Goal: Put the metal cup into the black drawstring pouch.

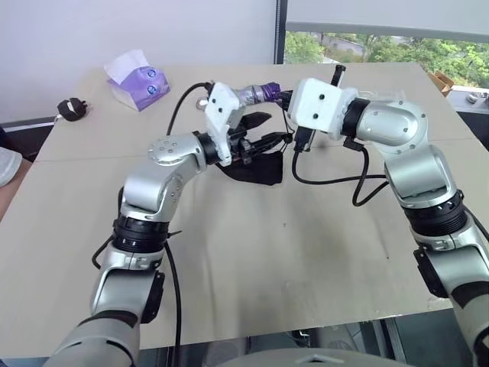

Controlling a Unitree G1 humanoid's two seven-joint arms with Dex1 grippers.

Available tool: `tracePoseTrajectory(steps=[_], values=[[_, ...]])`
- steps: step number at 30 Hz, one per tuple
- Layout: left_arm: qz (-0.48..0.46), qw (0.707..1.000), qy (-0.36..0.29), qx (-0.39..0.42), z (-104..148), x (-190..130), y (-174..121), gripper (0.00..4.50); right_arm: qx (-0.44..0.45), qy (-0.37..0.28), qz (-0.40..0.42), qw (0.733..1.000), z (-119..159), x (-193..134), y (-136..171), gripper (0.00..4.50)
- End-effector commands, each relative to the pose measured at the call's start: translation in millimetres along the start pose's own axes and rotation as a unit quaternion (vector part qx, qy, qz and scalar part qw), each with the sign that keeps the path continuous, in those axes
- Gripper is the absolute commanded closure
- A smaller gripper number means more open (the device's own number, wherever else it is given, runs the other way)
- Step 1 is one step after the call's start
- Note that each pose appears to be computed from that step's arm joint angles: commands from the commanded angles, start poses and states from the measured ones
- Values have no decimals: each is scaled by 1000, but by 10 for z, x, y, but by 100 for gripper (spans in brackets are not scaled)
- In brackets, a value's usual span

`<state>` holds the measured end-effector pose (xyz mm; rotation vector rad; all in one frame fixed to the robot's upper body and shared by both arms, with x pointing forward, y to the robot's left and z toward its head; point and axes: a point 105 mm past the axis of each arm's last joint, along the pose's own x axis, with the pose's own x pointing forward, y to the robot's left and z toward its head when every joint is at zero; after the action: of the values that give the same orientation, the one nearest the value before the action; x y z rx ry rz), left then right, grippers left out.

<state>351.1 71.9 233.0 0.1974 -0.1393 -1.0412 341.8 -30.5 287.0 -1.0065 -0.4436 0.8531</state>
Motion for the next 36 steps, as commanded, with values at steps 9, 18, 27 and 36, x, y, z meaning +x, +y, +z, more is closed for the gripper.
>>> tracePoseTrajectory(steps=[9, 18, 27, 36], values=[[8, 1000, -15, -17, 71, -101, 126, 164, -16, -1, -39, 999, 117, -146, -183, 450], [-27, 998, -42, -49, 200, -128, -30, 164, -12, 0, -38, 999, 107, -138, -173, 450], [-62, 995, -60, -56, 233, 162, -256, 164, -9, -4, -36, 999, 138, -131, -166, 450], [-80, 992, -73, -59, 244, 341, -312, 326, -2, -5, -40, 999, 193, -167, -165, 450]])
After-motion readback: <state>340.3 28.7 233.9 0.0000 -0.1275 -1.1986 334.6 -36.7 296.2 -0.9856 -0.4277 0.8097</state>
